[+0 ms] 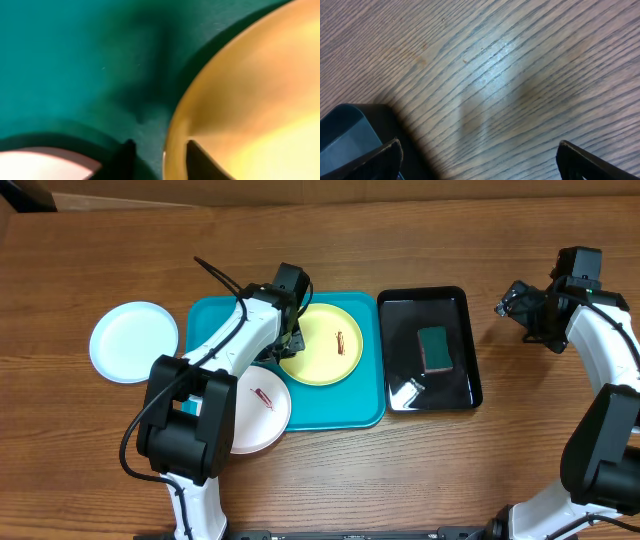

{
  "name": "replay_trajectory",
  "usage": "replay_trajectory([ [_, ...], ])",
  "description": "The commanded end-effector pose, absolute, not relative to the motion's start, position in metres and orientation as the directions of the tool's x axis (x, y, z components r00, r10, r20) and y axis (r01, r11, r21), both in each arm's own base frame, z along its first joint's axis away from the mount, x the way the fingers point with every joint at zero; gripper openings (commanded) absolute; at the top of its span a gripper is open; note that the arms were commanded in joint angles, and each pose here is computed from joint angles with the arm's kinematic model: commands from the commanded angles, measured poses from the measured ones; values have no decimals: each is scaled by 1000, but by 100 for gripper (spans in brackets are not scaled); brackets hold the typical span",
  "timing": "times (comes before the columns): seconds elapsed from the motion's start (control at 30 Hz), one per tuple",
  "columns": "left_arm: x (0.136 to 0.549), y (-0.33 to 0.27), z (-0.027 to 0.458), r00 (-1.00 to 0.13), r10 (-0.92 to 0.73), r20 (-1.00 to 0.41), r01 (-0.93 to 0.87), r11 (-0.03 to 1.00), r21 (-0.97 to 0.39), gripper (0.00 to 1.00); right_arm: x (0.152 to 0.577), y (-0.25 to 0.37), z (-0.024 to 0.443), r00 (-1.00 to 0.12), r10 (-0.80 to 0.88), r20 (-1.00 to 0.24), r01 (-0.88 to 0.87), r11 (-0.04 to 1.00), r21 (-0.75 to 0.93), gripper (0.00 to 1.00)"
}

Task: Clean dirty plates on tray and stack at the side
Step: 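Reach the right gripper into the black tray and grasp the sponge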

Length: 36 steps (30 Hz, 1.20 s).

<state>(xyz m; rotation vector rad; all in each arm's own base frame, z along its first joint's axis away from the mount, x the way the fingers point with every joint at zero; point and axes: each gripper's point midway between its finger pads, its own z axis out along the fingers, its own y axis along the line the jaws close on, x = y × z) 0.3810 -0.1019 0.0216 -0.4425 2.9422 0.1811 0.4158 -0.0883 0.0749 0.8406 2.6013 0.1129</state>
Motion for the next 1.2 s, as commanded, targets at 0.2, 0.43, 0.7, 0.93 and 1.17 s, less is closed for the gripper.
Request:
replay_trajectory([
  [0.2, 382, -95, 17, -933, -312, -180, -333, 938, 100, 11, 407, -50, 87, -782, 579, -230, 488, 799, 350, 100],
  [0.43, 383, -98, 12, -947, -268, -177, -286, 954, 87, 17, 408, -26, 91, -845, 483, -227, 370, 837, 403, 96],
  [0.7, 385, -102, 11, -953, -248, -175, -263, 963, 65, 15, 405, 15, 86, -924, 269, -273, 181, 934, 307, 80],
  [0.93, 385, -105, 10, -960, -221, -171, -233, 971, 55, 13, 393, 53, 78, -957, 64, -282, 33, 993, 112, 88],
  [1.17, 385, -105, 10, -960, -221, -171, -233, 971, 55, 10, 375, 76, 66, -967, -44, -252, -45, 999, -2, 89],
])
